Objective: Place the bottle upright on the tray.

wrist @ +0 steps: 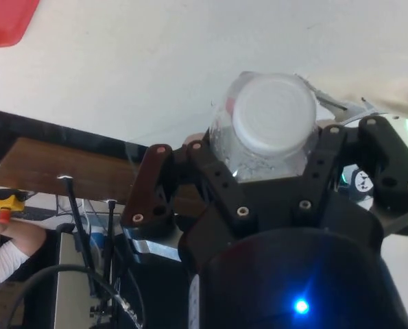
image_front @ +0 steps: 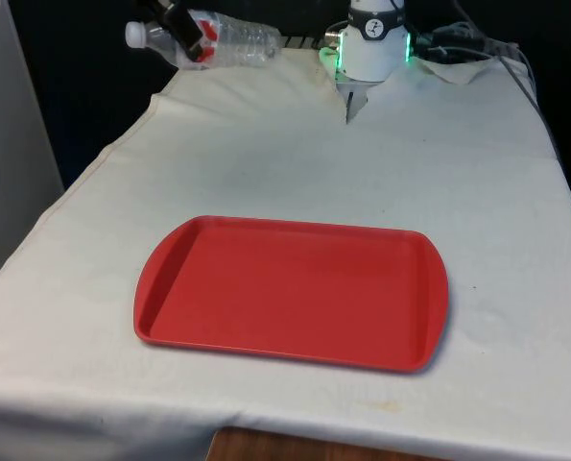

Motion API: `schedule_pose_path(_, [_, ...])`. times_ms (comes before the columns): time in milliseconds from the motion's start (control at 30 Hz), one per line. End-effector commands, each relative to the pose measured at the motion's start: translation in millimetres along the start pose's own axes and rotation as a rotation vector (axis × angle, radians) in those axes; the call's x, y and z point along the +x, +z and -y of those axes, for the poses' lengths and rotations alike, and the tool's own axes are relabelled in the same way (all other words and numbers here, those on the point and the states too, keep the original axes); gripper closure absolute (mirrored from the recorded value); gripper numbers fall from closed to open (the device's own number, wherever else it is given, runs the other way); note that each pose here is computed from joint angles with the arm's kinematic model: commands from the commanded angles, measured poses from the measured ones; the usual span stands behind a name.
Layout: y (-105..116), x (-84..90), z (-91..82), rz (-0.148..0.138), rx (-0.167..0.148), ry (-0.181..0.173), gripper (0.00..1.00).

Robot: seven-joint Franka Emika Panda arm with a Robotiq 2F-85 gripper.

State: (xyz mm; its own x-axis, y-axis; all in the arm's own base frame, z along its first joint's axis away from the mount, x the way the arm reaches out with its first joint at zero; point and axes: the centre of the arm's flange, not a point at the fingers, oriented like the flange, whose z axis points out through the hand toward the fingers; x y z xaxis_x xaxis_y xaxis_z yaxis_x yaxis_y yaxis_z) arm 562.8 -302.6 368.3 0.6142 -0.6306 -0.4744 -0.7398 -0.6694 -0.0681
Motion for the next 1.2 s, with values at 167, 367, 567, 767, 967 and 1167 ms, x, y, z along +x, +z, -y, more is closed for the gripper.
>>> schedule_pose_path(167, [2, -6.1, 12.7, -0.025, 0.034, -0.041, 0.68])
schedule_pose_path(367, [3, -9.7, 23.5, -0.025, 0.054, -0.075, 0.68])
schedule_pose_path(567, [6, -13.1, 35.7, -0.025, 0.069, -0.111, 0.68])
schedule_pose_path(767, [5, -16.6, 45.7, -0.029, 0.076, -0.138, 0.68])
schedule_pose_path(967, [5, -18.5, 53.5, -0.038, 0.082, -0.175, 0.68])
schedule_pose_path(1167, [3, -17.5, 53.8, -0.045, 0.083, -0.221, 0.68])
